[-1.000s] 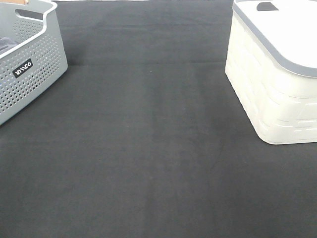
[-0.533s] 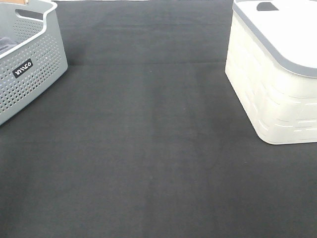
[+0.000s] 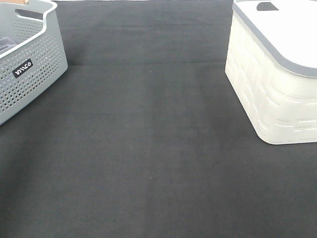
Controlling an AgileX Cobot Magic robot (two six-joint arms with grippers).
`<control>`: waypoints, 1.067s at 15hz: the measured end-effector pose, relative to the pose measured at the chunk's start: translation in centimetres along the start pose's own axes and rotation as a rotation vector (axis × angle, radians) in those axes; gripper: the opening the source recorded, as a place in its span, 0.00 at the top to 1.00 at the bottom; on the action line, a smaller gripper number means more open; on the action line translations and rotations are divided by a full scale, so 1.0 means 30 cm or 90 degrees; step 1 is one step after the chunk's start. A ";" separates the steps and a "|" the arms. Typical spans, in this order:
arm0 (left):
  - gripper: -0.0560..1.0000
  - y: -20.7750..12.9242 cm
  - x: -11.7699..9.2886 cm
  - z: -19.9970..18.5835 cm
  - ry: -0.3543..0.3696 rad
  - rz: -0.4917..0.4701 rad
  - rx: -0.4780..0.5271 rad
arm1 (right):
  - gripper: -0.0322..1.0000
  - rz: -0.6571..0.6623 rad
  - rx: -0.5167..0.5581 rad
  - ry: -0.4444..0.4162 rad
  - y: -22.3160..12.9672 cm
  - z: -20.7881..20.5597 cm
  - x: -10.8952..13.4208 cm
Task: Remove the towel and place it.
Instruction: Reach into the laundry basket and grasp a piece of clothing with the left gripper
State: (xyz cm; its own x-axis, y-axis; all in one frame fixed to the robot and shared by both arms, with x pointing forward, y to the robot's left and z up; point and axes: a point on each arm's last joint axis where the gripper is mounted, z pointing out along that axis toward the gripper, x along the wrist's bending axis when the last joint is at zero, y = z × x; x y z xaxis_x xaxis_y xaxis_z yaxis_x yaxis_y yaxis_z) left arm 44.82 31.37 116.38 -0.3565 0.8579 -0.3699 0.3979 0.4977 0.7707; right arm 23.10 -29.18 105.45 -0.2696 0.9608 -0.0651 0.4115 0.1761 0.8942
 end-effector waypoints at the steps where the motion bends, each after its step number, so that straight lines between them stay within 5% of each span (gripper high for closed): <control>1: 0.25 0.028 -0.018 0.040 0.004 -0.019 -0.006 | 0.31 0.000 0.000 0.000 0.000 0.000 0.000; 8: 0.25 0.121 -0.081 0.368 0.094 -0.155 -0.005 | 0.31 0.000 0.000 0.000 0.000 0.000 0.000; 16: 0.25 0.029 -0.061 0.755 0.191 -0.254 0.066 | 0.31 0.013 0.001 -0.008 -0.001 0.000 -0.004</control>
State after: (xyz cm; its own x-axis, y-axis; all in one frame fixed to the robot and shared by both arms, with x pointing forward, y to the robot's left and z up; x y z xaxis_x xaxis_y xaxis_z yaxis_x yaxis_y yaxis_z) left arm 64.96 33.13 105.99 -0.7187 0.5319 -0.4478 0.2577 0.8020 0.5389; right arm 23.13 -29.29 105.44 -0.2503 0.9668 -0.0516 0.4186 0.1561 0.8946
